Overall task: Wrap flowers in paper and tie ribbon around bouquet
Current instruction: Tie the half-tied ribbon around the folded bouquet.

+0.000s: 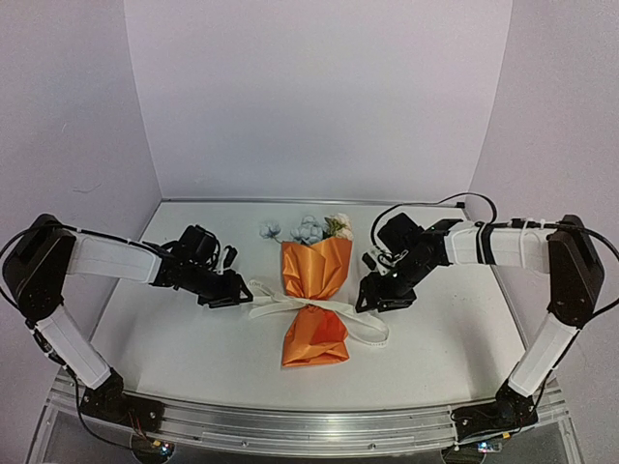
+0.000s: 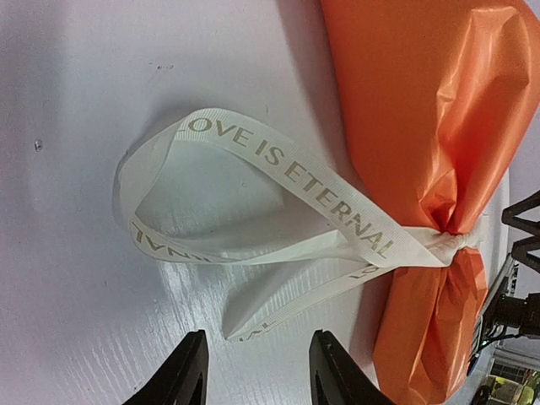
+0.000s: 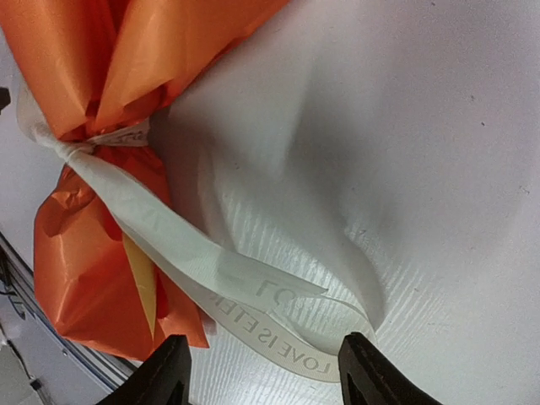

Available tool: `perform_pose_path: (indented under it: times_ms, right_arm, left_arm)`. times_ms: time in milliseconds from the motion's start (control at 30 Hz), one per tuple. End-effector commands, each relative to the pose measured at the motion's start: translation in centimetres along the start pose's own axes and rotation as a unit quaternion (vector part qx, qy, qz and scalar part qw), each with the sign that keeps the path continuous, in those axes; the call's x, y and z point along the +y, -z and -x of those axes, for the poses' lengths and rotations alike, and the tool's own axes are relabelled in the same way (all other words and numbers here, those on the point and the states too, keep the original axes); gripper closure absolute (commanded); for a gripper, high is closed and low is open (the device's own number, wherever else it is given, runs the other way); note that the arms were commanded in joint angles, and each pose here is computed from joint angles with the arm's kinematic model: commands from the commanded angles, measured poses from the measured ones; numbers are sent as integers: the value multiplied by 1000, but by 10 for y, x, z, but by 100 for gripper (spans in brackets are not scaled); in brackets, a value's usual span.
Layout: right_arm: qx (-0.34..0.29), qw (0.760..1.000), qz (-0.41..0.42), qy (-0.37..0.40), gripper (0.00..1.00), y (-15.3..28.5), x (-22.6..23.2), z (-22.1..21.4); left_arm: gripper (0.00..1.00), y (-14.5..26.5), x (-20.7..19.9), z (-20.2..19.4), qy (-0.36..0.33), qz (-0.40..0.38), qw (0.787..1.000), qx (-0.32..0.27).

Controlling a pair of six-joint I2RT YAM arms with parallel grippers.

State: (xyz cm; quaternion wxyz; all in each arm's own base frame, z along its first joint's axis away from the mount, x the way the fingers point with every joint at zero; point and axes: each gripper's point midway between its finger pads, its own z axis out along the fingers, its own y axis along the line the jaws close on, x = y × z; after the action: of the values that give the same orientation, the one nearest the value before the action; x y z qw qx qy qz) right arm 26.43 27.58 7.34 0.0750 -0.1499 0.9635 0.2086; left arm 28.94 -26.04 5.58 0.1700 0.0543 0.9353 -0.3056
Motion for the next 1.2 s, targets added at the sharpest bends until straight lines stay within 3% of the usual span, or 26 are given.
perform_pose_path:
  times_ms: [0, 333, 567, 967, 1167]
  right_arm:
    - [8, 995, -10, 102, 31, 5, 15, -3]
    - [43, 960, -111, 253, 27, 1, 10, -1]
    - [63, 952, -113, 276, 36, -7, 14, 0]
    - [52, 933, -171, 313, 40, -29, 7, 21]
    - [34, 928, -195, 315, 51, -30, 4, 33]
  left_arm:
    - [58, -5, -20, 14, -32, -23, 999, -8]
    - [63, -10, -18, 20, -13, -10, 1000, -9]
    - [63, -9, -20, 11, -38, -22, 999, -1]
    - [60, -12, -11, -1, -33, -13, 999, 8]
    - [59, -11, -8, -3, -30, -9, 999, 8]
